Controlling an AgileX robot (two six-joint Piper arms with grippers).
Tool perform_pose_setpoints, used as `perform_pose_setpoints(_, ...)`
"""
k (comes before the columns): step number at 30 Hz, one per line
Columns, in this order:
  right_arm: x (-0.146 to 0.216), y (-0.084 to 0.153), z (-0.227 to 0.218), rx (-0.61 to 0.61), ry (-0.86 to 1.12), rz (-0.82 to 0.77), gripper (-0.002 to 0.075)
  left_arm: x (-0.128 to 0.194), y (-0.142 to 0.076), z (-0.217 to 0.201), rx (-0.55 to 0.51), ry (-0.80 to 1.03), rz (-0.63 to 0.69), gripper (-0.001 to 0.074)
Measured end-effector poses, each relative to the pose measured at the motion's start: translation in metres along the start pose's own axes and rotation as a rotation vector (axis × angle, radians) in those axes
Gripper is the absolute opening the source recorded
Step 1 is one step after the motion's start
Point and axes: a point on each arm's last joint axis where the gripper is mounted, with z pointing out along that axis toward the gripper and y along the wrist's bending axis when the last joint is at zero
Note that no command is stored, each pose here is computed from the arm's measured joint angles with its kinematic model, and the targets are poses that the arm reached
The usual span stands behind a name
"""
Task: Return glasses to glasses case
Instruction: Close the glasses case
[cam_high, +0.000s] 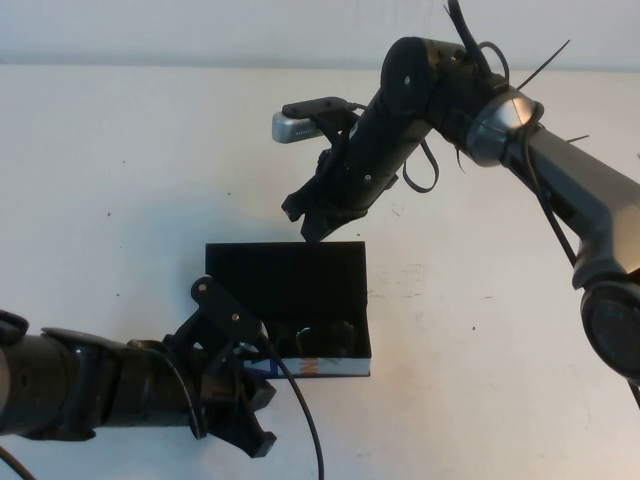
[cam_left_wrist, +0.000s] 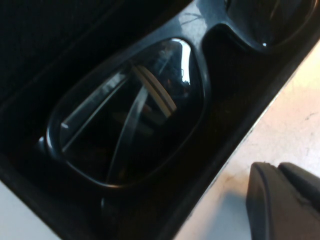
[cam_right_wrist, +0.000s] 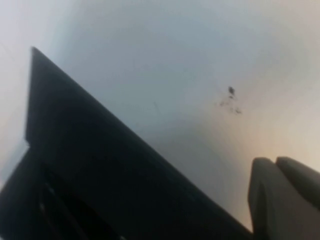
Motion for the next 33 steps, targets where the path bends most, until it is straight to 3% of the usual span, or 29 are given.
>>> perform_pose_setpoints(22, -0.004, 0.021, -0.008, -0.048, -0.025, 0.009, -0.0011, 0.000, 0.001, 0.000, -0.009, 0.004, 0.000, -0.0001)
perform_pose_setpoints(33, 0.024, 0.038, -0.016, -0.045, 0.072, 0.018, -0.0011, 0.000, 0.001, 0.000, -0.009, 0.003, -0.002, -0.0001)
